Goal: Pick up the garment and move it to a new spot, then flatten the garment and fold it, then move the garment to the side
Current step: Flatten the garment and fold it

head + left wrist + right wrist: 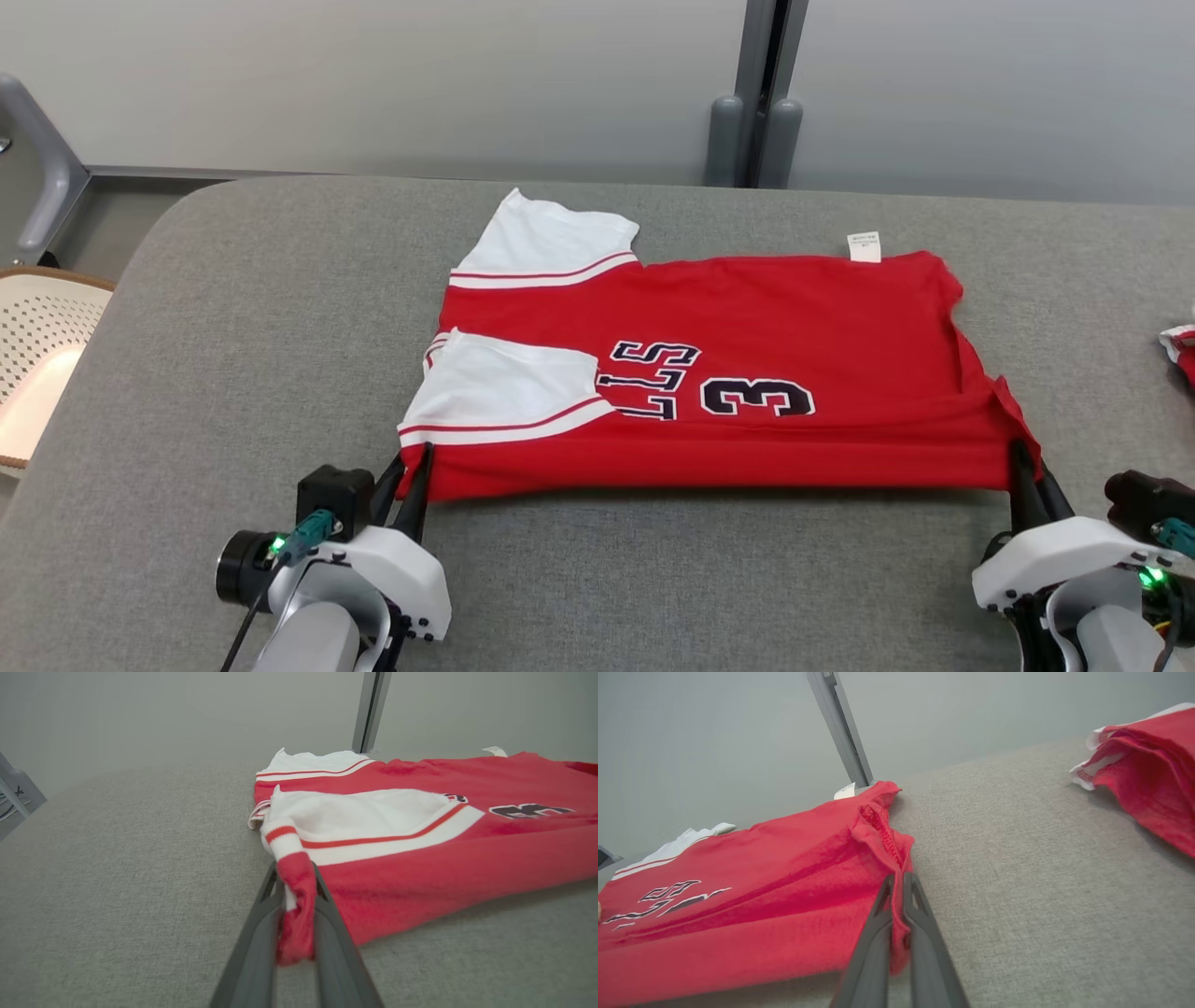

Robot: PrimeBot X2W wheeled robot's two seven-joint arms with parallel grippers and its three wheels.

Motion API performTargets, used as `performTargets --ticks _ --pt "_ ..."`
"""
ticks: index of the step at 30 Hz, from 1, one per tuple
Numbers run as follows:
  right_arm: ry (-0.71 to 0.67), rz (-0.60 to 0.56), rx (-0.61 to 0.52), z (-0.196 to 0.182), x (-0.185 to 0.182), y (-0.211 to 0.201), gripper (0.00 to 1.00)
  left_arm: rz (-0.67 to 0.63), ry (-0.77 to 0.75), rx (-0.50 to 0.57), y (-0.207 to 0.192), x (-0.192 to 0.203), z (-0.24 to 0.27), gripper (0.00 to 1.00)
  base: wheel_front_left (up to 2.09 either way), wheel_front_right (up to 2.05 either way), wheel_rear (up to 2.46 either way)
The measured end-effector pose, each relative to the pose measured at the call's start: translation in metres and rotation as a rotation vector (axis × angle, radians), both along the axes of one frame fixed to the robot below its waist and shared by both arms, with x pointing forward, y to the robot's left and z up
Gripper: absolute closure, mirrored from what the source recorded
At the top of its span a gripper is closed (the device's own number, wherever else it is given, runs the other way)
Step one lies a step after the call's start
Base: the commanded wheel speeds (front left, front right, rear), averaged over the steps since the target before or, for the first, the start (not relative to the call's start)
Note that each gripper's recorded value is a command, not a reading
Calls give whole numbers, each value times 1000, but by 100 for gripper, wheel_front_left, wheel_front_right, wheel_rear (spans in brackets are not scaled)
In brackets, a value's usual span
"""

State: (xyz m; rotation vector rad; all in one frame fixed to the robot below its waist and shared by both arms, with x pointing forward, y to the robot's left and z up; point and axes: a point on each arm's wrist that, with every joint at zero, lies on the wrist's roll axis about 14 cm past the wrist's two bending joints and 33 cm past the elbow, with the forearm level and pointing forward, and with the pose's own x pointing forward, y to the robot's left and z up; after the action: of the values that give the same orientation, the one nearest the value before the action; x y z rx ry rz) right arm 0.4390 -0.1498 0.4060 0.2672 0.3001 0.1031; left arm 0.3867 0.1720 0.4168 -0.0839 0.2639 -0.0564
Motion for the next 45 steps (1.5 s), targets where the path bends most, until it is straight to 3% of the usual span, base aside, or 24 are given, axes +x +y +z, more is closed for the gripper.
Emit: performTargets --ticks 6,11,21,22,23,24,31,38,45 --pt "3 1 -32 -4 -22 -6 100 -11 16 4 -2 -16 -7 100 0 0 0" --pt "148 3 20 -32 -55 -2 100 -32 108 7 -3 -42 -33 100 0 0 0" --pt "219 -9 73 -41 -69 -3 100 -30 190 -13 -4 -66 -51 100 0 0 0" --pt "218 -13 74 -41 -69 -4 58 -26 189 -16 -4 -68 -51 85 0 0 0" --pt "215 -21 83 -40 -68 -5 0 -23 183 -18 -4 -68 -50 5 0 0 0" --pt "210 -26 91 -38 -67 -6 0 -15 177 -19 -3 -67 -48 0 0 0 0" --pt "-33 -30 124 16 -40 -1 0 41 19 -70 5 -48 -12 0 0 0 0" --pt "-183 0 111 50 -31 1 0 101 -265 -167 19 -15 71 0 0 0 0" --pt "-201 28 84 51 -23 8 0 80 -246 -173 11 -4 64 0 0 0 0"
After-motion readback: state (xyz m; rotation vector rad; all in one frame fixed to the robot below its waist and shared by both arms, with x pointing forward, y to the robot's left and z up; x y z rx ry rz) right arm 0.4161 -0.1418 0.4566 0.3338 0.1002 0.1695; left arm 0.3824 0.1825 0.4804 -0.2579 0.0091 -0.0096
